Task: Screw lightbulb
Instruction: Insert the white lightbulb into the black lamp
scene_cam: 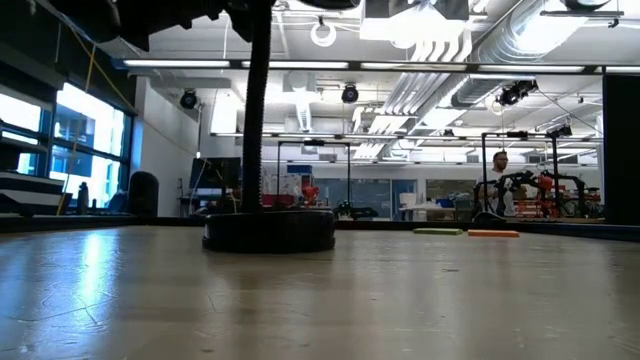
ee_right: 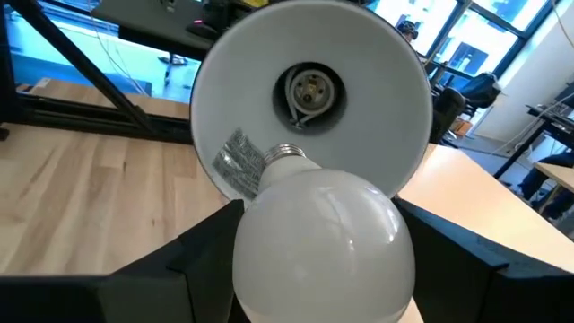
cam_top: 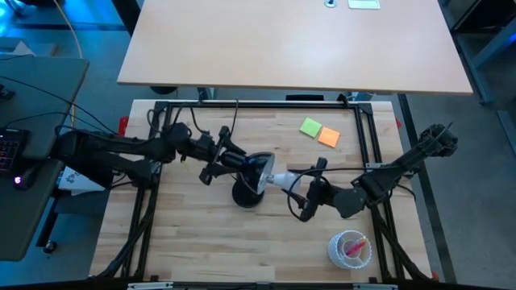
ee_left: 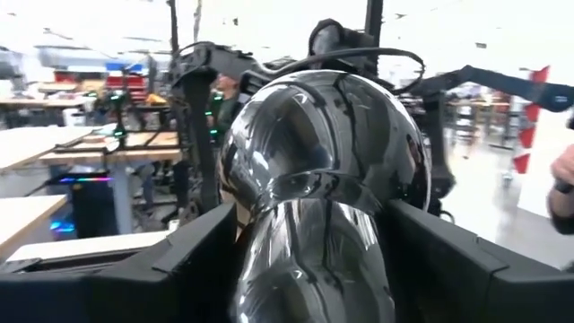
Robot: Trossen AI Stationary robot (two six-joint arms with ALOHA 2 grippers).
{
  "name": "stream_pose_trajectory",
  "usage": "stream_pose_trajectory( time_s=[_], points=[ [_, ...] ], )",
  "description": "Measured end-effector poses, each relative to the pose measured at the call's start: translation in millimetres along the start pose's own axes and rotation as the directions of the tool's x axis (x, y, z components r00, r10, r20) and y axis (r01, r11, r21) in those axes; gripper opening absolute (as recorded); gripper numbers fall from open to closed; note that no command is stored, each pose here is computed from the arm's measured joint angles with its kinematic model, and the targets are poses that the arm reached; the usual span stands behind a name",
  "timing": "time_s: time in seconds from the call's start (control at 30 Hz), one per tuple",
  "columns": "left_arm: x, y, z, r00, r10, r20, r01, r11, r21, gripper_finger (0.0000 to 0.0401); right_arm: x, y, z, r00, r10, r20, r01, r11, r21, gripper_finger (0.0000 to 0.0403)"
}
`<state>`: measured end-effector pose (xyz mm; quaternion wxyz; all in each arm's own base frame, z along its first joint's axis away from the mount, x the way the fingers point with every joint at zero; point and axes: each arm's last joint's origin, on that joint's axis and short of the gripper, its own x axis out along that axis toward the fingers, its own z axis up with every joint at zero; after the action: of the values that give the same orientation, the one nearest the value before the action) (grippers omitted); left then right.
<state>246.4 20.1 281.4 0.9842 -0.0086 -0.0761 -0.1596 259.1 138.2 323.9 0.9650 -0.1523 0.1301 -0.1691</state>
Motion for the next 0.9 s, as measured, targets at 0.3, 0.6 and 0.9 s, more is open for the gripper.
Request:
stream_pose_trajectory(
  time_s=[0.3, 0.6, 0.9],
  points=[
    [-12.2, 27.6, 0.4, 0.997, -0.078, 0.015, 0.079, 0.997, -0.016, 0.0252, 0.1, 0.1, 5.3, 0.999, 0.011, 0.039, -0.012, 1.0, 0.002, 0.0255],
    [2.4, 61.2, 4.4, 0.993, -0.12, -0.007, 0.118, 0.987, -0.107, 0.025, 7.3, 9.5, 5.0, 0.998, -0.016, 0.061, 0.021, 0.997, -0.073, 0.0255],
    [5.8, 67.7, 23.1, 0.981, -0.082, -0.175, 0.05, 0.982, -0.18, 0.0279, -2.4, 15.2, 2.6, 0.995, -0.086, 0.042, 0.088, 0.994, -0.066, 0.0255]
  ],
)
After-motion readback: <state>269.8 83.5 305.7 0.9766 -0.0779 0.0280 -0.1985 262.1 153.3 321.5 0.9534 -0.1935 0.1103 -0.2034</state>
